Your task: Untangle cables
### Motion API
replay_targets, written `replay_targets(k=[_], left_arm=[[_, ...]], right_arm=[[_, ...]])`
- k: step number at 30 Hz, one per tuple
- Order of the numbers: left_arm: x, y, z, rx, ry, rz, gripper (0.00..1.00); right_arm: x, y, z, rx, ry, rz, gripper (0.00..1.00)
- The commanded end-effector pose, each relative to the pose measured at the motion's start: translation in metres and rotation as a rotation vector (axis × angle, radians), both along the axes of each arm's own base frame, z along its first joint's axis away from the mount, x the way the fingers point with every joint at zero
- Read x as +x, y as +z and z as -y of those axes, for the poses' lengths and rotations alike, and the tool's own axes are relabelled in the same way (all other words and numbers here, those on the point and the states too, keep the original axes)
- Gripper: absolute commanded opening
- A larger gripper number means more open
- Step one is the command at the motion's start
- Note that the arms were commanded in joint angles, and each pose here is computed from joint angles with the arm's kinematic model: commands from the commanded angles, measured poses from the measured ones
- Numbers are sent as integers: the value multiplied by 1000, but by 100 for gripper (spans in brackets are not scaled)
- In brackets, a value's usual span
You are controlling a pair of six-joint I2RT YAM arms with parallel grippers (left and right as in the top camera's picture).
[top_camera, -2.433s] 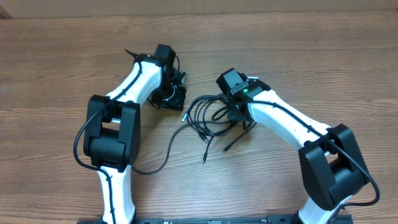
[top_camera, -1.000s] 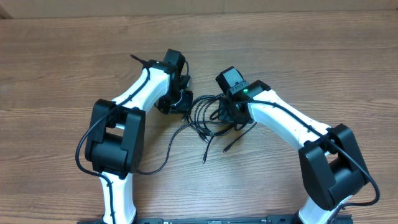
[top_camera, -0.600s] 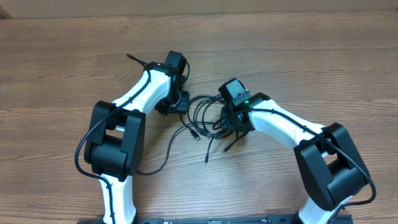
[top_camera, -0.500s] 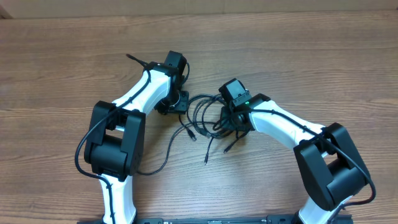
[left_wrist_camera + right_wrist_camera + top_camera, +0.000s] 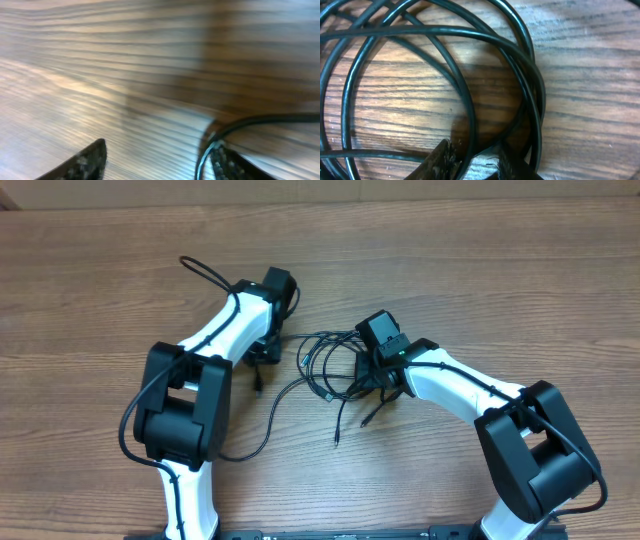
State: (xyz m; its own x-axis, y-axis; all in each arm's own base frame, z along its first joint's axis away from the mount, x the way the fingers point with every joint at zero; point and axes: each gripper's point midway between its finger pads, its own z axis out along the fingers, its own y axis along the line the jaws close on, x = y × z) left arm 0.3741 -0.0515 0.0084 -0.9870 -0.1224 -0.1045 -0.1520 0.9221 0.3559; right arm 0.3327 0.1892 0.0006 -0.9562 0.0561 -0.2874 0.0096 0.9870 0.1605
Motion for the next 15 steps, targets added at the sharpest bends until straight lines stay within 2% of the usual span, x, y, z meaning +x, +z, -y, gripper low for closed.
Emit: replay_targets(k=[1,5,7,11,13,15], left_arm=[[-24,-36,-46,127,104,-102,73],[-29,-30,-54,49,157,-166,78],[-28,-25,-46,-50,153,-208,80],[-20,-8,-7,-333,97,-264,80],[-12,6,12,-433,78,-260,79],[-7,14,22,-457,64,-250,79]], right_arm=[[-15,-23,15,-55,10,-55,29],[-15,-23,15,-54,10,-53,29],[-15,-23,15,-52,10,-51,29],[-15,-23,15,-52,10,-50,30],[-15,-23,15,-52,10,-50,30],[-15,-23,15,-52,10,-51,30]])
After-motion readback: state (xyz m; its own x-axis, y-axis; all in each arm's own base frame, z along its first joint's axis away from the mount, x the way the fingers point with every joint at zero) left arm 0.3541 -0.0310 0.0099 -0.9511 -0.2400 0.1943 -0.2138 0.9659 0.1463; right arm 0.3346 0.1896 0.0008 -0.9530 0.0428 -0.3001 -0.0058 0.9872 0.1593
